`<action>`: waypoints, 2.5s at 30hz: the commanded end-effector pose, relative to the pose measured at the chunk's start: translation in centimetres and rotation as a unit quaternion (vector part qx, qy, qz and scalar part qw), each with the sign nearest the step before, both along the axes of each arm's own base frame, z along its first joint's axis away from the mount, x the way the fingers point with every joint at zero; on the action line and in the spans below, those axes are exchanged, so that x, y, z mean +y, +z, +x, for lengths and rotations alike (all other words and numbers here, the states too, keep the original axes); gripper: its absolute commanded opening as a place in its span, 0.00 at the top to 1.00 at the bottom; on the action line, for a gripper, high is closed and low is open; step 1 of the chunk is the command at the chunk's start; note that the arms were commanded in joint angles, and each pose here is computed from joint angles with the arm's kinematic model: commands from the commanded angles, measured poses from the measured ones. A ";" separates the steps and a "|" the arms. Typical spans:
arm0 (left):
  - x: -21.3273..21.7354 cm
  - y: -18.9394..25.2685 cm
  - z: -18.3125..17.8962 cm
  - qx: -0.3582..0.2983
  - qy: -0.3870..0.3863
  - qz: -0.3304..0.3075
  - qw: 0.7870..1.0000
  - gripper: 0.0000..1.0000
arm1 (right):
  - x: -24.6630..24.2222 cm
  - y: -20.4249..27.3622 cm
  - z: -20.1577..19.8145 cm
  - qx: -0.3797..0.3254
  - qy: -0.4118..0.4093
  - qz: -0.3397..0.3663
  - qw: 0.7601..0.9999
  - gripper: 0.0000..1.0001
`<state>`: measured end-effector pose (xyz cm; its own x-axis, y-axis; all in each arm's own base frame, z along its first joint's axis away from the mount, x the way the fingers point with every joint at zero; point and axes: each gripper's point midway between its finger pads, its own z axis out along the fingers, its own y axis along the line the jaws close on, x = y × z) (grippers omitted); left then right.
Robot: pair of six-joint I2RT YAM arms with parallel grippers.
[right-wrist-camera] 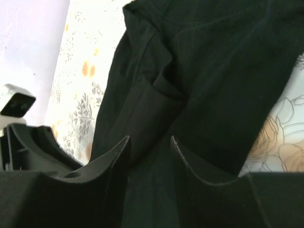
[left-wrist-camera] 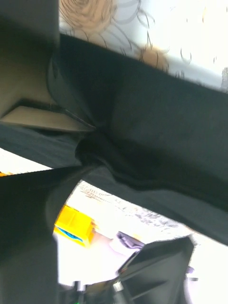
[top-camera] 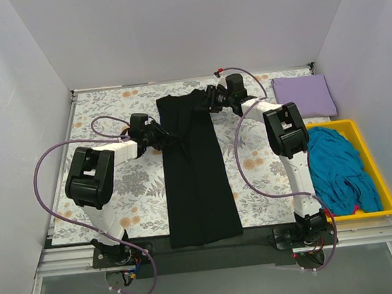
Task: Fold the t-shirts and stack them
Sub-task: Fold the tshirt
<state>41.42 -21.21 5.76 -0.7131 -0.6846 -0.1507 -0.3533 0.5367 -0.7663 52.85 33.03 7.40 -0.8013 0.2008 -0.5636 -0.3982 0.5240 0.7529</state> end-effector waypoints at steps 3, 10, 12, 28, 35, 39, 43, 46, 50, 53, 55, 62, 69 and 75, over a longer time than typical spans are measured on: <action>1.3 1.3 -0.3 -0.003 0.017 0.027 0.999 0.58 | -1.1 5.8 -0.9 -0.084 0.012 -0.005 0.996 0.54; 3.5 5.0 0.5 -0.086 -0.006 0.165 0.983 0.40 | -4.3 6.0 -3.1 -0.078 0.001 -0.035 0.996 0.54; 4.3 6.7 1.7 -0.120 -0.002 0.241 0.963 0.39 | -5.6 6.1 -4.3 -0.070 -0.006 -0.055 0.996 0.54; -6.2 8.3 8.9 -0.296 -0.175 0.590 0.731 0.53 | -15.5 5.9 -16.9 -0.018 -0.084 -0.225 0.971 0.34; -8.2 6.1 11.8 -0.306 -0.191 0.613 0.703 0.58 | -17.0 4.9 -22.1 -0.001 -0.073 -0.239 0.968 0.34; -8.7 4.1 12.8 -0.302 -0.199 0.627 0.690 0.60 | -17.5 3.5 -24.1 0.017 -0.064 -0.245 0.967 0.34; -8.7 2.8 13.6 -0.298 -0.203 0.644 0.675 0.60 | -17.7 3.1 -24.9 0.022 -0.059 -0.245 0.967 0.35; -8.5 2.3 14.2 -0.300 -0.197 0.656 0.664 0.61 | -17.8 3.0 -25.1 0.025 -0.060 -0.246 0.967 0.35; -8.5 1.4 14.4 -0.296 -0.207 0.665 0.654 0.62 | -17.9 2.9 -25.2 0.024 -0.061 -0.248 0.967 0.35; -8.4 0.7 14.2 -0.290 -0.211 0.667 0.653 0.64 | -17.9 2.7 -25.3 0.027 -0.059 -0.250 0.966 0.35; -8.4 0.6 14.5 -0.294 -0.205 0.669 0.651 0.65 | -17.9 2.6 -25.4 0.029 -0.058 -0.248 0.967 0.35; -8.2 0.7 14.6 -0.295 -0.195 0.675 0.648 0.79 | -17.9 2.5 -25.6 0.031 -0.056 -0.247 0.967 0.35; -8.6 1.5 14.7 -0.305 -0.190 0.665 0.655 1.00 | -17.8 2.5 -25.7 0.032 -0.054 -0.244 0.968 0.35; -9.9 3.0 14.5 -0.324 -0.183 0.620 0.691 1.00 | -18.0 2.5 -25.8 0.031 -0.057 -0.247 0.967 0.35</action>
